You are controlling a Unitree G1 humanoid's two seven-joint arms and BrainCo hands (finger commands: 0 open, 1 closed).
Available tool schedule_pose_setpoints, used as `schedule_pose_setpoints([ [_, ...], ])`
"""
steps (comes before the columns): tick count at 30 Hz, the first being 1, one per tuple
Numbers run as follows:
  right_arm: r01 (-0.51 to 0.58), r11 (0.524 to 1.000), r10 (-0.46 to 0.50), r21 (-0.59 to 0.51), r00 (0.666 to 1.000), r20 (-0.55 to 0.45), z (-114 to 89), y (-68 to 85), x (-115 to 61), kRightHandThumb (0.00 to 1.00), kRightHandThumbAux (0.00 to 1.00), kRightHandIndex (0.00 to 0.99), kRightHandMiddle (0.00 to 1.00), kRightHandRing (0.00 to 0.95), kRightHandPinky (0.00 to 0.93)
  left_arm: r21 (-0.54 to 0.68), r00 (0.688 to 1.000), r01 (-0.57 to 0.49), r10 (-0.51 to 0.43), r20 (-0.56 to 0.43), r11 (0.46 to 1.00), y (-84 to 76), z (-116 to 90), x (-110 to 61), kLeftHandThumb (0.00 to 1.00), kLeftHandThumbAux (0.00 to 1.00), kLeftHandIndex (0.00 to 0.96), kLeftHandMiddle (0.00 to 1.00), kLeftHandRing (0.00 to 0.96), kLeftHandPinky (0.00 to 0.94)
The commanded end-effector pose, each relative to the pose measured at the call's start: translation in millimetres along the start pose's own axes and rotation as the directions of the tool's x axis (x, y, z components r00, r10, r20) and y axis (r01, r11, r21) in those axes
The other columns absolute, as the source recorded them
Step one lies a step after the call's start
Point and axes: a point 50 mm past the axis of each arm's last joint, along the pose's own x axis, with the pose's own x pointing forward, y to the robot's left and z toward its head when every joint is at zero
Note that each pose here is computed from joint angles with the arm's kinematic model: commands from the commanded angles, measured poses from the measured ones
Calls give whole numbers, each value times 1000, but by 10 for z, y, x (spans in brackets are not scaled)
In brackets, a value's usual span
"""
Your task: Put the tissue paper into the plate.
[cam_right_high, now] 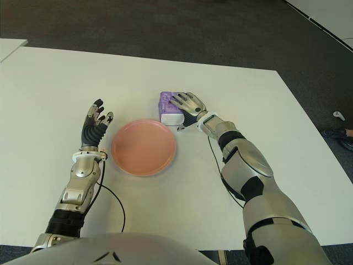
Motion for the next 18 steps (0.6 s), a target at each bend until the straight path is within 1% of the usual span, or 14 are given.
schedule_pose_setpoints([
  [1, -308, 950, 304, 50, 950, 78, 362, 734, -372, 407, 635, 49, 146, 164, 224, 2, 1000, -27, 27, -6, 1000, -29, -16, -60, 0, 607, 0, 0, 0, 0],
  [2, -299, 952, 294, 64, 953, 76, 368, 735, -374, 415, 634, 55, 154, 176, 242, 3, 1000, -26, 26, -6, 1000, -31, -15, -62, 0, 607, 0, 0, 0, 0],
  [3, -285, 955, 279, 83, 957, 73, 396, 748, -379, 442, 631, 98, 207, 234, 306, 4, 1000, -23, 23, -6, 1000, -35, -12, -65, 0, 608, 0, 0, 0, 0],
  [4, -275, 957, 269, 97, 961, 70, 416, 758, -383, 480, 628, 170, 286, 311, 384, 4, 1000, -22, 22, -6, 1000, -38, -9, -67, 0, 607, 0, 0, 0, 0],
  [5, -262, 958, 257, 119, 965, 55, 463, 796, -400, 494, 627, 195, 314, 338, 412, 4, 1000, -20, 20, -6, 1000, -43, -3, -69, 0, 607, 0, 0, 0, 0],
  [6, -254, 958, 250, 133, 967, 44, 493, 824, -413, 570, 658, 276, 389, 409, 476, 4, 1000, -18, 18, -5, 1000, -47, 1, -70, 0, 604, 0, 0, 0, 0],
  [7, -204, 959, 210, 199, 978, -9, 531, 842, -418, 691, 706, 404, 508, 523, 579, 3, 1000, -17, 17, -13, 1000, -34, -4, -67, 0, 601, 0, 0, 0, 0],
  [8, -159, 956, 179, 248, 982, -57, 561, 853, -419, 699, 706, 411, 555, 569, 620, 0, 1000, -18, 18, -18, 1000, -30, -6, -66, 0, 601, 0, 0, 0, 0],
  [9, -129, 952, 160, 278, 983, -89, 575, 855, -418, 713, 706, 422, 631, 643, 684, -2, 1000, -18, 18, -22, 1000, -28, -9, -66, 0, 600, 0, 0, 0, 0],
  [10, -105, 950, 143, 294, 983, -112, 588, 853, -413, 718, 706, 426, 658, 670, 706, -4, 999, -20, 20, -25, 1000, -28, -11, -65, 0, 600, 0, 0, 0, 0],
  [11, -96, 950, 137, 297, 984, -118, 594, 850, -408, 727, 706, 432, 702, 713, 743, -5, 999, -22, 22, -26, 1000, -29, -12, -65, 0, 599, 0, 0, 0, 0],
  [13, -57, 953, 99, 298, 986, -131, 622, 815, -373, 737, 706, 438, 761, 769, 794, -8, 999, -27, 27, -26, 1000, -29, -18, -65, 0, 599, 0, 0, 0, 0],
  [15, -25, 953, 70, 303, 988, -140, 641, 790, -352, 742, 707, 439, 792, 799, 820, -9, 999, -28, 28, -23, 1000, -30, -20, -65, 0, 600, 0, 0, 0, 0],
  [18, 20, 937, 37, 349, 987, -156, 655, 771, -351, 746, 707, 441, 828, 830, 843, -9, 1000, -25, 24, -12, 1000, -34, -22, -62, 0, 604, 0, 0, 0, 0],
])
